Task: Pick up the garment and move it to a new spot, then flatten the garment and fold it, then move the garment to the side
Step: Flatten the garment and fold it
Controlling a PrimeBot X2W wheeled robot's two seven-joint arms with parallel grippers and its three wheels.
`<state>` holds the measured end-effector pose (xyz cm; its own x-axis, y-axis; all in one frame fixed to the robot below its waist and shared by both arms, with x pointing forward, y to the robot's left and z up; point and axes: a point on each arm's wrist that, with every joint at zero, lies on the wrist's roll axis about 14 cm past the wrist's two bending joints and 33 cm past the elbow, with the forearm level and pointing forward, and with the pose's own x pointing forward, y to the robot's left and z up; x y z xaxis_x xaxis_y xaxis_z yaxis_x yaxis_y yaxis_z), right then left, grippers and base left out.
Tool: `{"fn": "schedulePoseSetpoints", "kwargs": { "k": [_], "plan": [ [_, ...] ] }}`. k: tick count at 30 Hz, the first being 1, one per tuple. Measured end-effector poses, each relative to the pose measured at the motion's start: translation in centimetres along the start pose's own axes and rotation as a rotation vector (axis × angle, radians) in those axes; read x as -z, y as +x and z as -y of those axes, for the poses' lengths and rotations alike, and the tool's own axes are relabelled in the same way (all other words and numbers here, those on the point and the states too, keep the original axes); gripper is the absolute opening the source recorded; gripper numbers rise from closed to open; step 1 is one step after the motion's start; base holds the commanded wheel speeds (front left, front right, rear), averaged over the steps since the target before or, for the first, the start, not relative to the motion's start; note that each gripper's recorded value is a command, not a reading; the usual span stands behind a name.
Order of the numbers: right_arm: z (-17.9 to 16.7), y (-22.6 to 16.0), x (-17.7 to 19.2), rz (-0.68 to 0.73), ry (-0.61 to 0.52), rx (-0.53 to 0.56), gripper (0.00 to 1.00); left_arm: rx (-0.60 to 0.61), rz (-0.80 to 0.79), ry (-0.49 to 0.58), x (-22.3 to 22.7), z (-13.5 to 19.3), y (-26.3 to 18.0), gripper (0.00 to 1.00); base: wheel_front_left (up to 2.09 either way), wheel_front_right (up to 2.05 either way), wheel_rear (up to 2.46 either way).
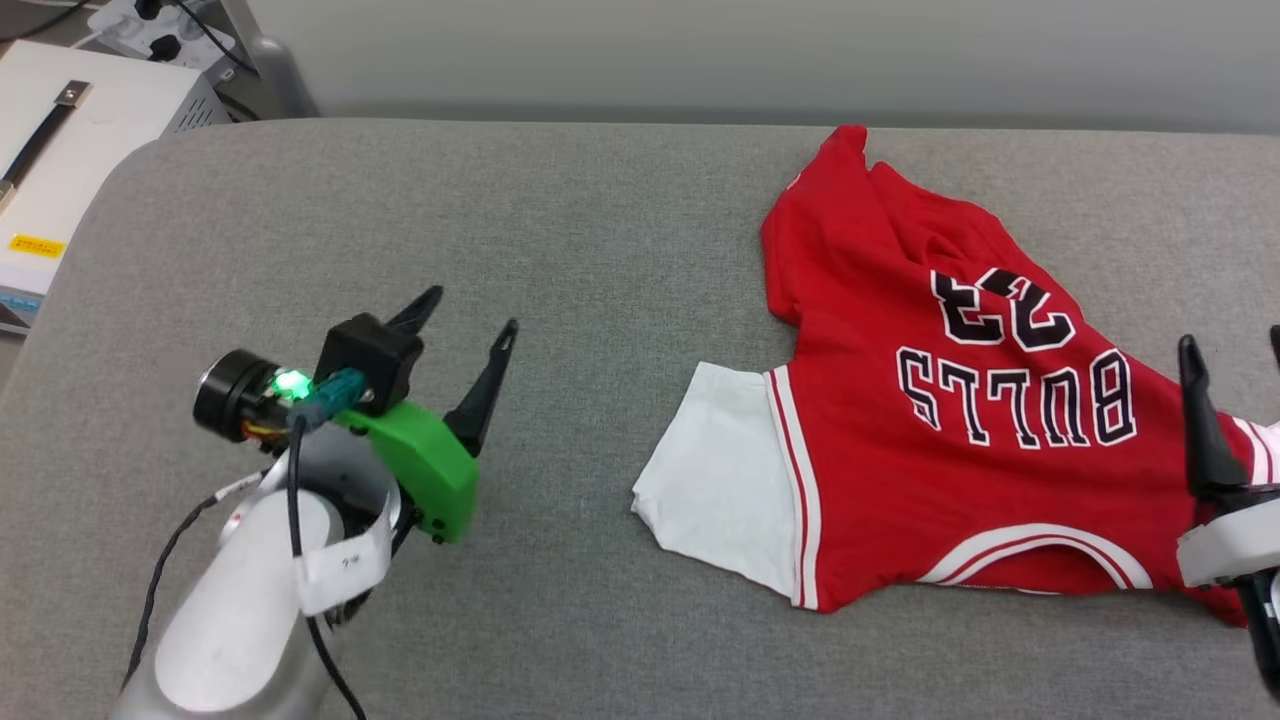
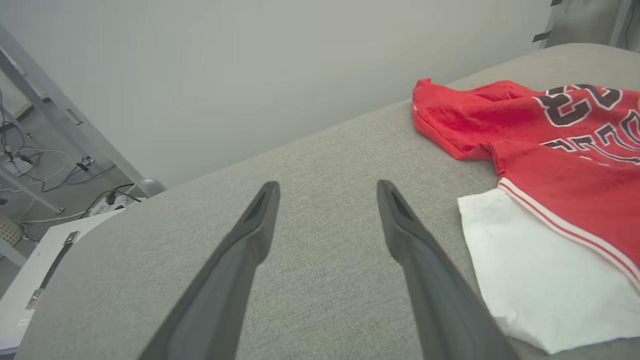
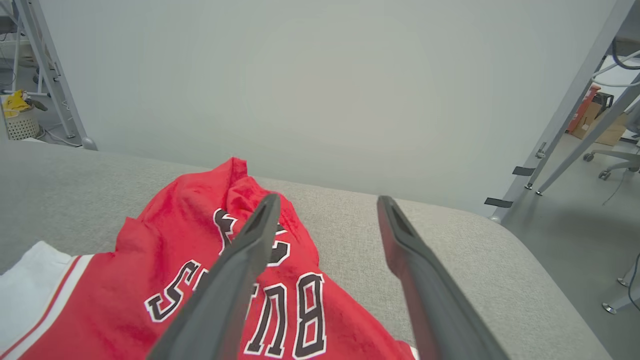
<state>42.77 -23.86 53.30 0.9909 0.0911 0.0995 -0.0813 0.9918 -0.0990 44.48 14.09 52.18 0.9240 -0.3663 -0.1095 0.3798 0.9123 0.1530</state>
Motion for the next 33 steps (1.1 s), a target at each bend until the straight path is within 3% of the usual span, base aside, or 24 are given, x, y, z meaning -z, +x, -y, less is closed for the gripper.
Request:
{"fn": "schedulePoseSetpoints", "kwargs": {
  "k": [7, 12, 19, 33],
  "plan": [
    [-1.3, -0.1, 1.0, -0.028, 0.019, -0.011, 1.00, 0.269, -0.331, -0.039, 2.3, 4.9, 1.5, 1.00, 0.00, 0.00, 0.00],
    [-2.2, -0.3, 2.2, -0.059, 0.027, -0.027, 1.00, 0.429, -0.540, 0.018, 4.7, 8.2, 0.9, 1.00, 0.00, 0.00, 0.00],
    [-2.7, 0.4, 3.3, -0.078, 0.020, -0.042, 1.00, 0.601, -0.687, 0.122, 7.4, 12.1, 0.7, 1.00, 0.00, 0.00, 0.00],
    [-2.2, 1.2, 6.0, -0.124, 0.025, -0.021, 1.00, 0.717, -0.881, 0.184, 13.9, 13.8, 0.9, 1.00, 0.00, 0.00, 0.00]
  ]
}}
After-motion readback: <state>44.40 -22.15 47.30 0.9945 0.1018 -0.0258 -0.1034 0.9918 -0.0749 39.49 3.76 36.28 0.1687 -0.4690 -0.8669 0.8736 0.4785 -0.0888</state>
